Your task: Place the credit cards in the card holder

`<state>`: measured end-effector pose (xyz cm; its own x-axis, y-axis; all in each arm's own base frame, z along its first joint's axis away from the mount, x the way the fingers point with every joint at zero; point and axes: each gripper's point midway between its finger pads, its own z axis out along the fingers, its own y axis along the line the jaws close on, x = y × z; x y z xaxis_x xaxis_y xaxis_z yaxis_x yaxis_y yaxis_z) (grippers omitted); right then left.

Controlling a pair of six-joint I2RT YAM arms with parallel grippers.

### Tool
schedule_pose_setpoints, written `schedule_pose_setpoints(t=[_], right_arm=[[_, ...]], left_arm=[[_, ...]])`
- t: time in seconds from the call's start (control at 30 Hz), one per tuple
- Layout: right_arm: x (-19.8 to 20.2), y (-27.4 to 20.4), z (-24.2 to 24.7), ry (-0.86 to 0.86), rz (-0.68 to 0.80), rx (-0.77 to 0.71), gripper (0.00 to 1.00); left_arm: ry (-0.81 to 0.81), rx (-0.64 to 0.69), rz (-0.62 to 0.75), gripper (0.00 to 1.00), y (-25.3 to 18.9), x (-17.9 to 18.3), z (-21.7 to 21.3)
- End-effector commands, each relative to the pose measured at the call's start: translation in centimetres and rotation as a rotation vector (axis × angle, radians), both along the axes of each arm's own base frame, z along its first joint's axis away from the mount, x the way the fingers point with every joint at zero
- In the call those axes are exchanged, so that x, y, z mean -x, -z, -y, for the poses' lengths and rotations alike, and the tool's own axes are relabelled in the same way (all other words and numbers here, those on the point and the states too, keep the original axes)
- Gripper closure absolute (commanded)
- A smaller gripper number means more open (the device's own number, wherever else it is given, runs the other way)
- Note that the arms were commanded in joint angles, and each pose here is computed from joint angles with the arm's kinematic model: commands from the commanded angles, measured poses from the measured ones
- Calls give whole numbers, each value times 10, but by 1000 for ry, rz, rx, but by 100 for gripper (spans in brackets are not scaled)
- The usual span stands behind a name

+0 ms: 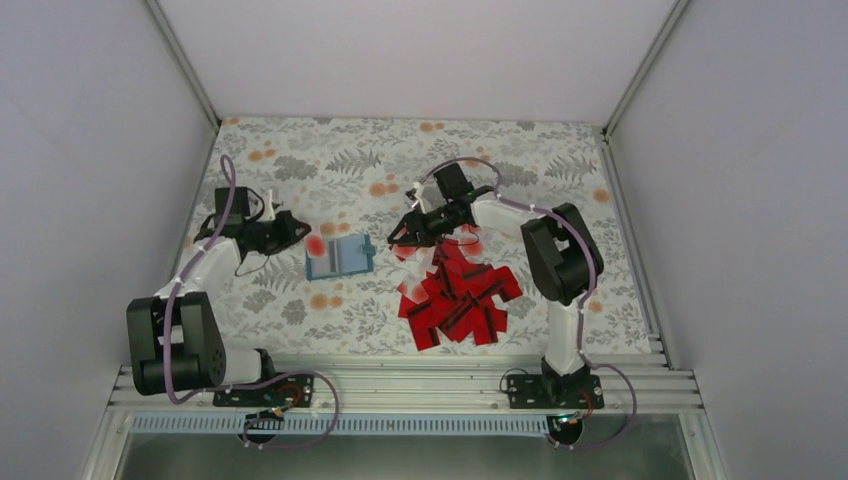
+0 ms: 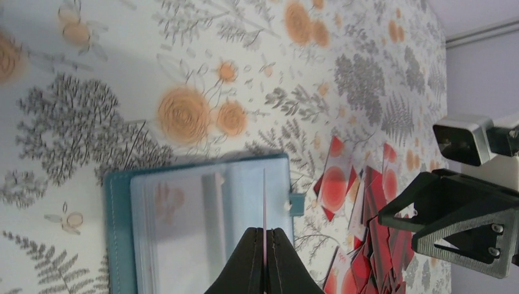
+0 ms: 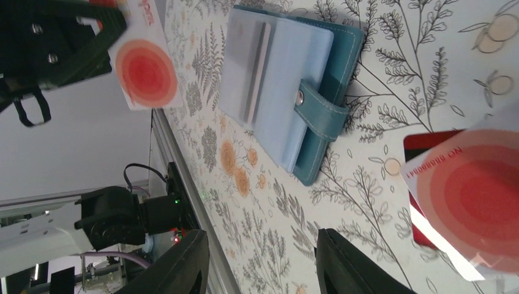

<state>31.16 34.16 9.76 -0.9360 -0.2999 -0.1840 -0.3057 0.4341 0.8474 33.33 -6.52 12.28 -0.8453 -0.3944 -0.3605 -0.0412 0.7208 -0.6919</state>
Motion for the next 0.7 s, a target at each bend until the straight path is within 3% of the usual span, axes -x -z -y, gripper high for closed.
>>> schedule_pose_setpoints(t=[0.0,0.43,0.67], right_arm=[[-5,4,-28,9,4,1,55],[13,22,-77,-42,-18,12,66],[18,27,-89,-84,-31,-15,67]], left_arm=[[-81,13,59,98,5,-1,-5],[-60,60,123,98,30,-2,2],[-37,94,147,98,39,-10,6]])
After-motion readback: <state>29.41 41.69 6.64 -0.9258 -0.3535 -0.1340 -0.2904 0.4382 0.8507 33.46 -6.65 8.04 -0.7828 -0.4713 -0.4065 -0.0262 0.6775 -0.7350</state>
